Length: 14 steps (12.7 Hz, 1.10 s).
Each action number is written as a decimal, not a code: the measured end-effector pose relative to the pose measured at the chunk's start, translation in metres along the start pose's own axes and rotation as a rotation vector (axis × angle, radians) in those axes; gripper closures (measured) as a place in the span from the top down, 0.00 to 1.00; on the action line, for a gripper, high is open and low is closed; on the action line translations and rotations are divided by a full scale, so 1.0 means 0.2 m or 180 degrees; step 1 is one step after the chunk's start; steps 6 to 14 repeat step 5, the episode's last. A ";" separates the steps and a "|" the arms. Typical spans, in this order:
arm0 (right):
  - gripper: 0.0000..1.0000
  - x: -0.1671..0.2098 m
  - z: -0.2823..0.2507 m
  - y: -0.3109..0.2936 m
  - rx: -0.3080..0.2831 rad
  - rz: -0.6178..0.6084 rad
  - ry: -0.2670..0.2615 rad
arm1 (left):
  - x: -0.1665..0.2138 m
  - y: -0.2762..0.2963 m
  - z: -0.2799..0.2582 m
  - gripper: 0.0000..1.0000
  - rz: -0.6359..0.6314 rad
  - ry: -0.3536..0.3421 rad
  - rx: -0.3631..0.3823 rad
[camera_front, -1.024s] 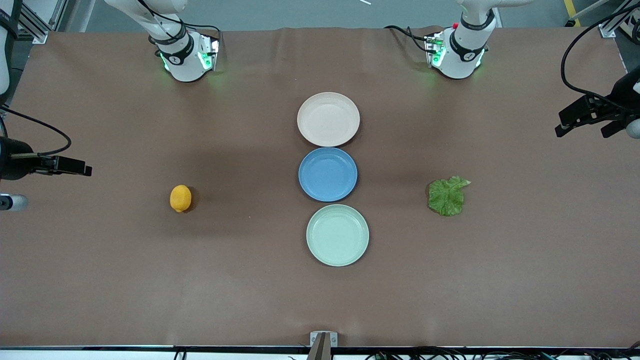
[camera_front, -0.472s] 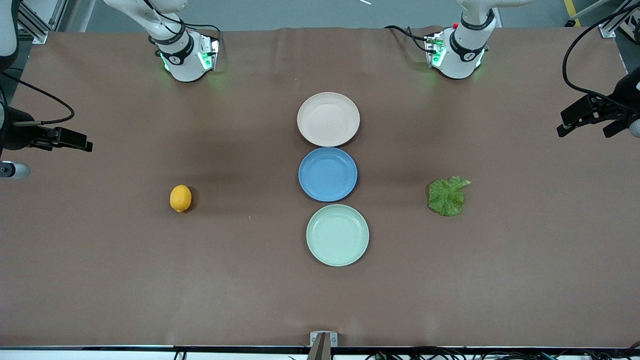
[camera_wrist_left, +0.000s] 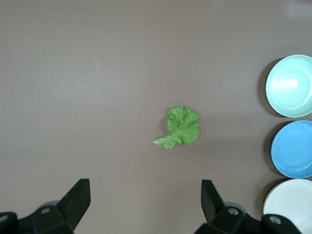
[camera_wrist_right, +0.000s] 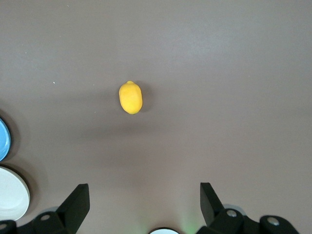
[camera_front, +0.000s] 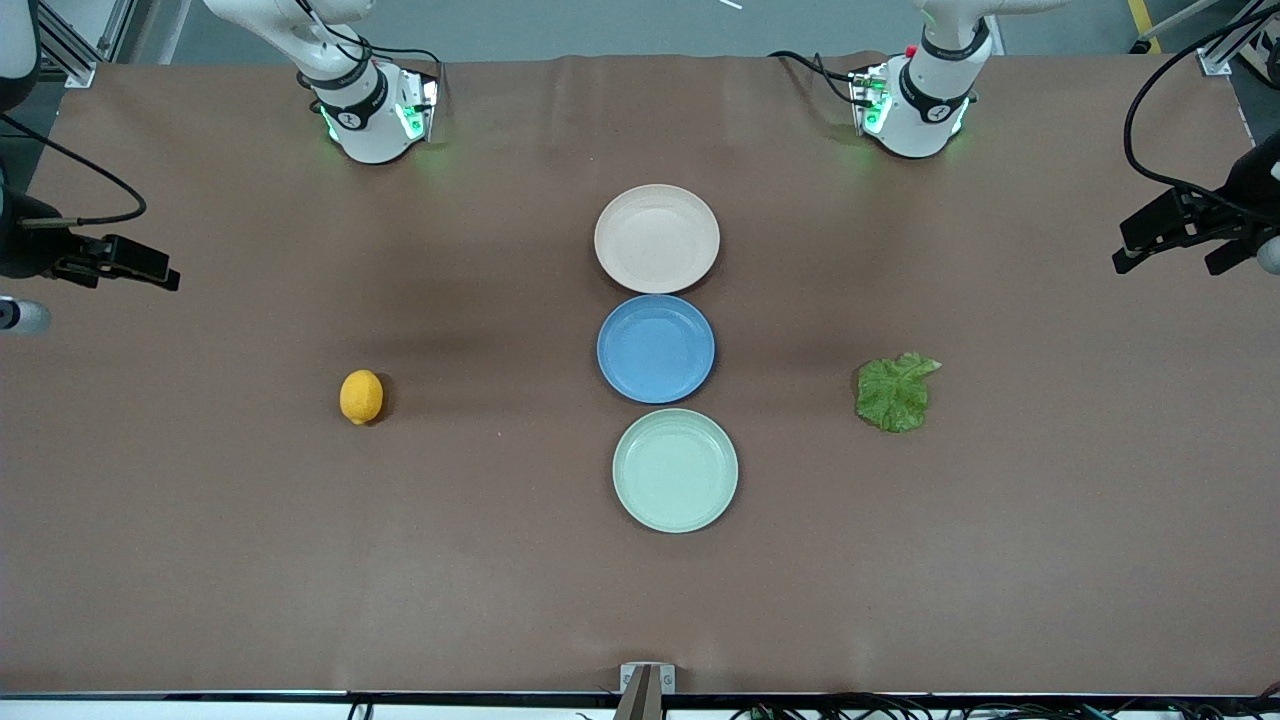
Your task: Pick lemon and lettuce from plates
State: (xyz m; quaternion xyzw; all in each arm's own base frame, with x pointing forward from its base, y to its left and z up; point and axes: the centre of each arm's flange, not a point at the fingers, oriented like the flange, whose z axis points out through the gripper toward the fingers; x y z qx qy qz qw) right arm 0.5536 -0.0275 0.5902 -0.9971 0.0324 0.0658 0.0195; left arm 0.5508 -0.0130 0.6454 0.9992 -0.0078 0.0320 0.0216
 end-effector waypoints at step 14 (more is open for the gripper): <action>1.00 -0.12 -0.02 -0.01 0.0015 -0.0026 0.0116 | 0.00 0.00 0.00 1.00 0.0001 0.0004 0.0001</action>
